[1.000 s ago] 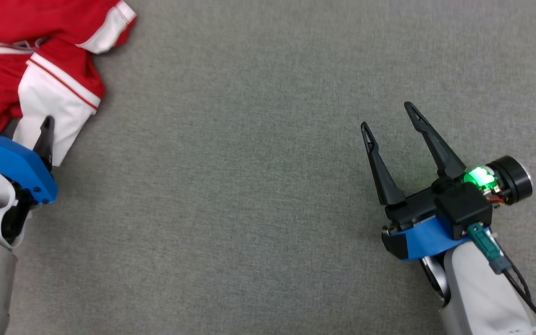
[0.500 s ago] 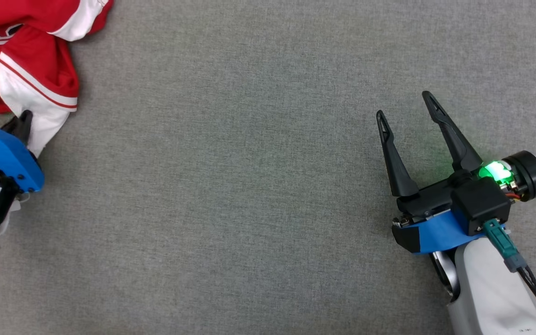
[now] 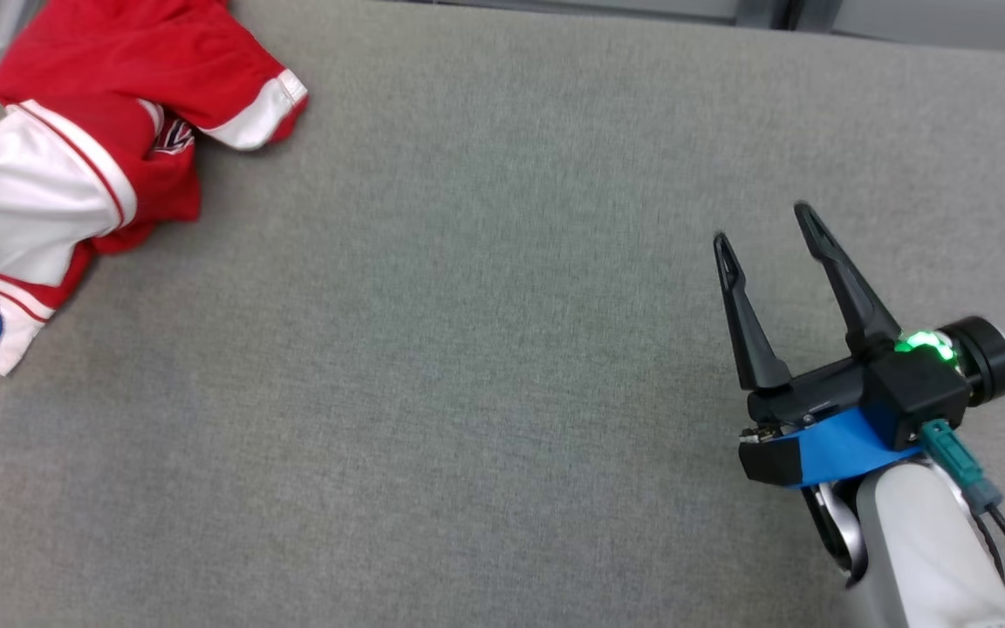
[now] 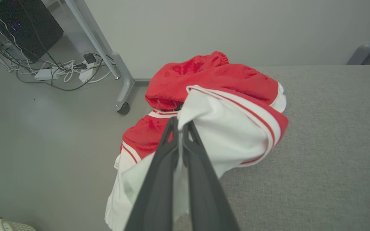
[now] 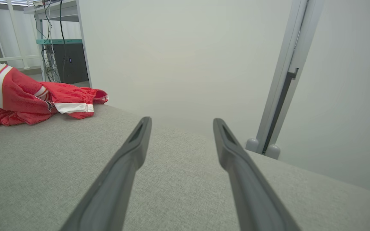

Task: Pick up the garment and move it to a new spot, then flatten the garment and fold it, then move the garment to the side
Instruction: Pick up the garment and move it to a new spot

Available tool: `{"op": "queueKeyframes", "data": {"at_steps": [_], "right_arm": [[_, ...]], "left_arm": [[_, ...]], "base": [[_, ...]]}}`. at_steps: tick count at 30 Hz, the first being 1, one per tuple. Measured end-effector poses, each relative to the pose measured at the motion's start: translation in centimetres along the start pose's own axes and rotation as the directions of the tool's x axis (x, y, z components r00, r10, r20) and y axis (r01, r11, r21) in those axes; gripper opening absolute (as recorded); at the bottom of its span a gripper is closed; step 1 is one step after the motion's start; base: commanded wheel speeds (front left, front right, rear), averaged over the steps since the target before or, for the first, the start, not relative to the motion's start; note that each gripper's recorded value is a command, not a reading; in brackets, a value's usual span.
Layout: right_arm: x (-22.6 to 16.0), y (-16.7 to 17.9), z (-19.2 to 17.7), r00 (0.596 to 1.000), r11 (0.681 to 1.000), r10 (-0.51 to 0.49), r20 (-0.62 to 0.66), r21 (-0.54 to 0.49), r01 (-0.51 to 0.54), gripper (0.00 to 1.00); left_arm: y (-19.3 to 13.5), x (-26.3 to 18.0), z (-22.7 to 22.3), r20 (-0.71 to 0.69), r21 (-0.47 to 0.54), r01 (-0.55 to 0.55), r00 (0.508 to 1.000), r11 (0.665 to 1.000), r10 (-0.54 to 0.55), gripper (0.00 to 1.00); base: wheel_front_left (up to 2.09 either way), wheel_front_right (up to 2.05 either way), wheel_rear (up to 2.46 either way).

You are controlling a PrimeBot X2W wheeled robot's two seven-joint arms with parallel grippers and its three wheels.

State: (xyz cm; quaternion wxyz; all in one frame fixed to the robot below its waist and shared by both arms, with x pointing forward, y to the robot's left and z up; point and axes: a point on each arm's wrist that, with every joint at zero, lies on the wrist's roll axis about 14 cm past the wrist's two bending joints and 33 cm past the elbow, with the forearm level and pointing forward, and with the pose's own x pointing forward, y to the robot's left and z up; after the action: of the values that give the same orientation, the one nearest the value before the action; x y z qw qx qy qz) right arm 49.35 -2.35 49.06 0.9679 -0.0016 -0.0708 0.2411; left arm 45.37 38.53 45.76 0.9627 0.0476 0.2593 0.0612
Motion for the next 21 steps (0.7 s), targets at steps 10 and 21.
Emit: {"op": "queueKeyframes", "data": {"at_steps": [10, 21], "right_arm": [[-4.8, -3.0, 4.2, 0.991, 0.991, -0.130, 0.034, -0.002, 0.130, 1.00], [-12.7, -9.0, 7.3, 0.929, 0.930, -0.364, 0.067, -0.022, 0.366, 1.00]], "left_arm": [[0.0, -5.7, 12.6, 0.317, 0.183, 0.005, 0.946, 0.983, -0.064, 0.00], [-14.1, -14.2, 29.2, 0.673, 0.360, 0.170, 0.633, 0.917, -0.382, 0.00]], "base": [[0.00, 0.00, 0.00], [0.00, 0.00, 0.00]]}}
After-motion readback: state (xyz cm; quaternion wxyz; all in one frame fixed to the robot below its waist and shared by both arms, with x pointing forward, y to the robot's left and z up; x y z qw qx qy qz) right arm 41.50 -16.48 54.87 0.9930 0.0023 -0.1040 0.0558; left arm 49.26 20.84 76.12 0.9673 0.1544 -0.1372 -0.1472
